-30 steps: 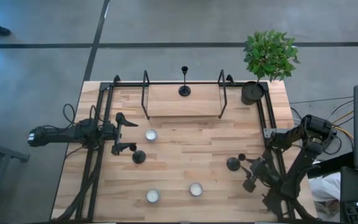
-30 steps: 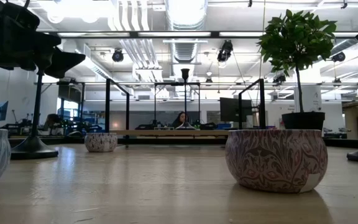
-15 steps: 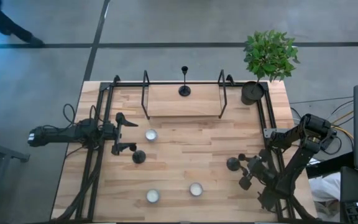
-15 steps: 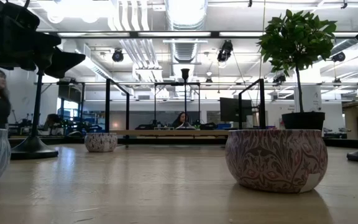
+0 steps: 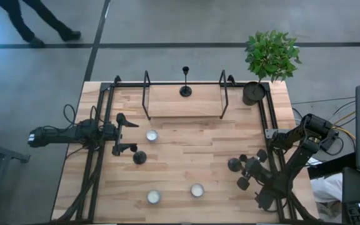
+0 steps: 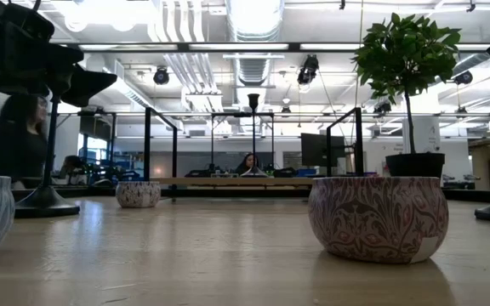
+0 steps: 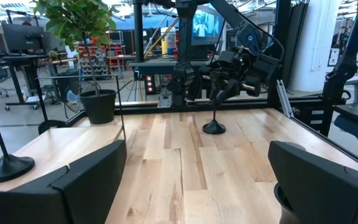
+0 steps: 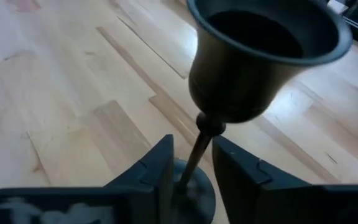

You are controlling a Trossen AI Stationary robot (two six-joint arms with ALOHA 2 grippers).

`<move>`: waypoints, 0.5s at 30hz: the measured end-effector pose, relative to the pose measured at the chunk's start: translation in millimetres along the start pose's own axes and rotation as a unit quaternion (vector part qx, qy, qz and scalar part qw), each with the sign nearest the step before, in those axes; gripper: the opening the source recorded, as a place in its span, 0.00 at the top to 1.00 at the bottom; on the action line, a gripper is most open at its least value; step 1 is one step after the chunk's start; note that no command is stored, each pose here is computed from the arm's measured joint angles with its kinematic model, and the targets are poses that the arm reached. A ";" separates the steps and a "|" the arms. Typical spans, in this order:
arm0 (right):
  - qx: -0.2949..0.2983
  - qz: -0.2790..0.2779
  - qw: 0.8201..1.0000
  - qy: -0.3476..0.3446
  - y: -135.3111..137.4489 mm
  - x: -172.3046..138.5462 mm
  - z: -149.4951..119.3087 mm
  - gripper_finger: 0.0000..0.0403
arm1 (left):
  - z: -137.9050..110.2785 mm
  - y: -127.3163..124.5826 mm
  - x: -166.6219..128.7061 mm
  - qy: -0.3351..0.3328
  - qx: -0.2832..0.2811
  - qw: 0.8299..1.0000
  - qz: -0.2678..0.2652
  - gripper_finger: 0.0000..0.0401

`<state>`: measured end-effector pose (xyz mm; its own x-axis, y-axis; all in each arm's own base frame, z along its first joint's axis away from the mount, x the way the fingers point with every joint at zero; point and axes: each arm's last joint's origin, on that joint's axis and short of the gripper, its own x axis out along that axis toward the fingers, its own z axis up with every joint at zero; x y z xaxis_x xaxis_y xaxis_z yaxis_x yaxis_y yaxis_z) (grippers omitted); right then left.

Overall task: Pick & Place candle stick holders
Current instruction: Put the right black candle holder on the shelf

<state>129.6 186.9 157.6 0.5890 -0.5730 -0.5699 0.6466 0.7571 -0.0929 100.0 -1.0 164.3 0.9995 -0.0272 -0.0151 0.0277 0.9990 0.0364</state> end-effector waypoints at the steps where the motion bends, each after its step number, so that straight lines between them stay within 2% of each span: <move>1: 0.000 0.001 1.000 0.001 0.4 -0.6 0.3 0.79 | 0.0 0.0 0.0 0.000 0.000 1.000 0.000 0.01; 7: -0.007 0.009 1.000 0.001 1.6 -3.5 4.0 0.95 | 0.0 -0.1 0.0 0.000 0.000 1.000 0.000 0.01; 15: -0.010 0.012 1.000 0.002 -0.2 -5.3 7.0 0.97 | 0.0 -0.1 0.0 0.000 0.000 1.000 -0.001 0.01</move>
<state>129.7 187.6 166.4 0.6025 -0.5530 -0.5755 0.6224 0.7769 -0.0950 100.0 -1.0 164.3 0.9995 -0.0282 -0.0151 0.0288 0.9989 0.0367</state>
